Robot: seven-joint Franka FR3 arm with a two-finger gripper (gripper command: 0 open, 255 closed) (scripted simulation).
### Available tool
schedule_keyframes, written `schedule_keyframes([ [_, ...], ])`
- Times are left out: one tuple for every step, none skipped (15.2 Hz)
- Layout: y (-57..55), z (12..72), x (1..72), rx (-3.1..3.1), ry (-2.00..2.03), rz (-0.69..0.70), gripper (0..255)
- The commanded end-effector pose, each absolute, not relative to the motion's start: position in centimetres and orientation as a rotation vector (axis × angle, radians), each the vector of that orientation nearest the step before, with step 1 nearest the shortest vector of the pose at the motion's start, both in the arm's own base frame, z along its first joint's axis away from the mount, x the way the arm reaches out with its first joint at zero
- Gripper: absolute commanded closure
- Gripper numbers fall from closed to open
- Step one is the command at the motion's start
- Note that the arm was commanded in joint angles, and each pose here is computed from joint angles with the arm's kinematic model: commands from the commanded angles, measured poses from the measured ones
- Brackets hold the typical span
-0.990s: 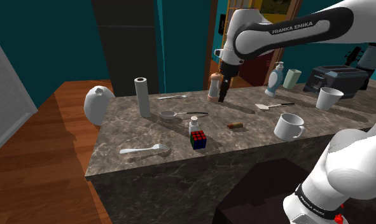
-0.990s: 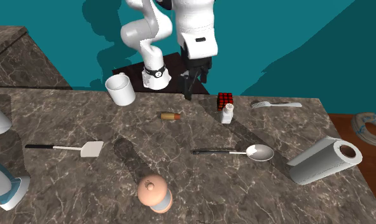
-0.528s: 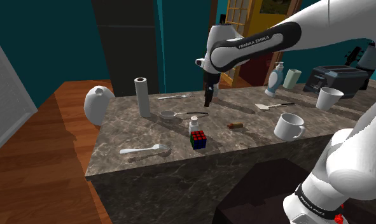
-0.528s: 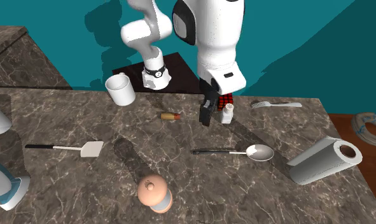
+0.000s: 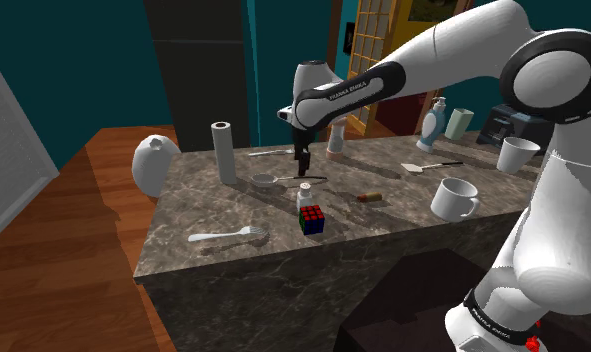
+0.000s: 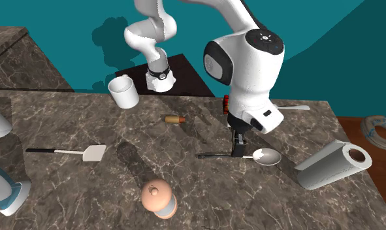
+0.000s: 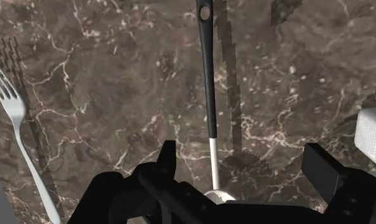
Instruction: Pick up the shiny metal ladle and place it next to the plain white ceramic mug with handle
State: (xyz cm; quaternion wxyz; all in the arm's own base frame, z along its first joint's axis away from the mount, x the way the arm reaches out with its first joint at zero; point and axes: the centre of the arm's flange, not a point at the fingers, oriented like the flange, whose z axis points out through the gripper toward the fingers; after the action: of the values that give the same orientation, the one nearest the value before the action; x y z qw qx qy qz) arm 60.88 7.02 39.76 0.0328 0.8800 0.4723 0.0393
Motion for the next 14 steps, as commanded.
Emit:
schedule_keyframes([
  [7.9, 38.4, 62.6, 2.654, 1.533, 0.119, 0],
  [8.5, 37.7, 63.5, 2.628, 1.569, 0.117, 0],
  [8.5, 37.2, 63.5, 2.628, 1.569, 0.117, 0],
  [8.5, 36.7, 63.6, 2.628, 1.569, 0.117, 0],
  [8.5, 36.1, 63.7, 2.628, 1.569, 0.117, 0],
  [8.4, 35.6, 63.7, 2.628, 1.569, 0.117, 0],
  [8.4, 35.1, 63.8, 2.629, 1.569, 0.117, 0],
  [8.4, 34.6, 63.8, 2.628, 1.569, 0.117, 0],
  [8.4, 34.0, 63.9, 2.628, 1.569, 0.117, 0],
  [8.4, 33.7, 63.9, 2.628, 1.569, 0.117, 0],
  [8.4, 33.7, 63.9, 2.628, 1.569, 0.117, 0],
  [8.4, 33.7, 63.9, 2.628, 1.569, 0.117, 0],
  [8.4, 33.7, 63.9, 2.628, 1.569, 0.117, 0],
  [8.4, 33.7, 63.9, 2.628, 1.569, 0.117, 0],
])
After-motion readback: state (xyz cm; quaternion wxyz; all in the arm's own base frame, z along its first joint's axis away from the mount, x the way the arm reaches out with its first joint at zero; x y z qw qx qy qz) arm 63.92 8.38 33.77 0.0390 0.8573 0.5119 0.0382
